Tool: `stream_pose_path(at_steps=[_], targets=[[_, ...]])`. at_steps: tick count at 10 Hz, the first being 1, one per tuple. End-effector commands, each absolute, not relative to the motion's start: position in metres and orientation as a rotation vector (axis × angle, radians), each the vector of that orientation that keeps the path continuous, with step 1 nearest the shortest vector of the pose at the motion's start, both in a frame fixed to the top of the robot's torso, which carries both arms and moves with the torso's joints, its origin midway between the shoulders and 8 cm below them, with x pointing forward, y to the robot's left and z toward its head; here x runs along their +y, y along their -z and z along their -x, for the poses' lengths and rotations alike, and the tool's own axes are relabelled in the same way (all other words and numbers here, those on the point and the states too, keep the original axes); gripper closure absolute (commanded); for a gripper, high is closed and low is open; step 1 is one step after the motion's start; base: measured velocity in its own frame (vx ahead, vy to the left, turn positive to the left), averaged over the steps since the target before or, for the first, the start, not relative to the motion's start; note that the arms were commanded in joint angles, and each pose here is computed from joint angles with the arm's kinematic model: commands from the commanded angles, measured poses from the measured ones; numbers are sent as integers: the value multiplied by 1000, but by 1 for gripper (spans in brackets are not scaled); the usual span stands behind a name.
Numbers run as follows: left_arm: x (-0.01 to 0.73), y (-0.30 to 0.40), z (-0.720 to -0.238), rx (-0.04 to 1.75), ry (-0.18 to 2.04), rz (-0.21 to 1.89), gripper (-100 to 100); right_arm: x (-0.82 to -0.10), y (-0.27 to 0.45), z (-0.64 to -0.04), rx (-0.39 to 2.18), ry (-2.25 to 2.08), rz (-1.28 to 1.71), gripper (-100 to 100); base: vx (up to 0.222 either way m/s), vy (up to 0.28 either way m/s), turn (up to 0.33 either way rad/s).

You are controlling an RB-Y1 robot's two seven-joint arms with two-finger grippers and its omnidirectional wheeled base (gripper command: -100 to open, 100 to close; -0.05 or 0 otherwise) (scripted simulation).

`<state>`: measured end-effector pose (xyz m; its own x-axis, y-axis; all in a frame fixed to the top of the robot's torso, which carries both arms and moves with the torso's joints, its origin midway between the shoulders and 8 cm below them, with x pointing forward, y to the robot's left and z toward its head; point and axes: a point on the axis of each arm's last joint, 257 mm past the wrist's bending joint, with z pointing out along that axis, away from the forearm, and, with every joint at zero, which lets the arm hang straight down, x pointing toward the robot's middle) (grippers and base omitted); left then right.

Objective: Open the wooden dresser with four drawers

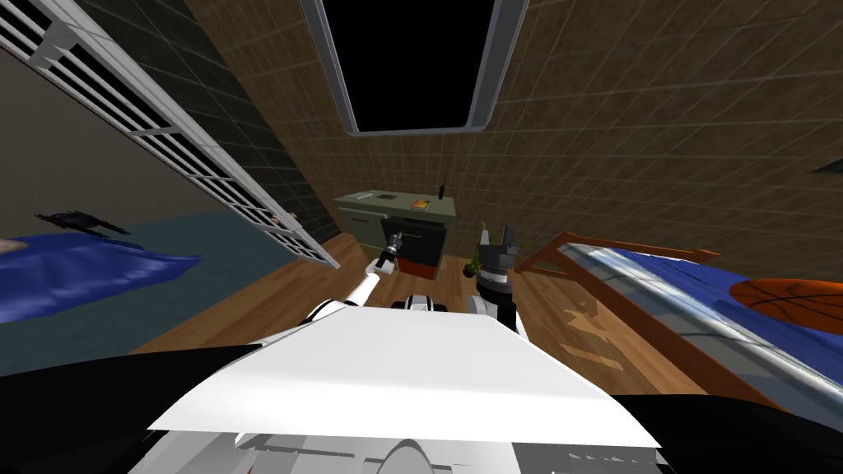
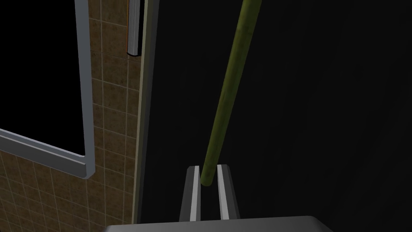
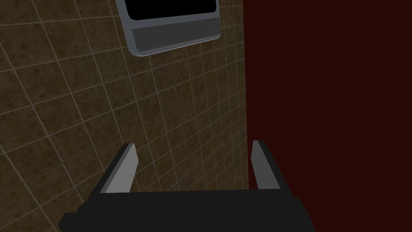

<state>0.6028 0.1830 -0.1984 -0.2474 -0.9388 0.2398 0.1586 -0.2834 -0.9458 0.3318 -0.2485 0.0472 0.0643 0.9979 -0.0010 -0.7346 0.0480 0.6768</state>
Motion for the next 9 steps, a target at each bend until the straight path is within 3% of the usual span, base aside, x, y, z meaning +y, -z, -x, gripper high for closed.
stream_pose_path(at_steps=[1, 3, 6, 9], targets=[[172, 206, -613, 1135, 1657, 1149, 100, -248, -47, -332, 559, -1431, -594, 0, -36, -29, 7], [160, 195, -631, 1180, 1672, 1111, 100, -248, -47, -332, 559, -1431, -594, 0, -77, -38, 271], [161, 198, -630, 1186, 1669, 1117, 100, -248, -47, -332, 559, -1430, -594, 0, -47, -1, 22], [157, 200, -629, 1197, 1672, 1117, 100, -248, -47, -332, 559, -1431, -594, 0, -195, 51, 14]])
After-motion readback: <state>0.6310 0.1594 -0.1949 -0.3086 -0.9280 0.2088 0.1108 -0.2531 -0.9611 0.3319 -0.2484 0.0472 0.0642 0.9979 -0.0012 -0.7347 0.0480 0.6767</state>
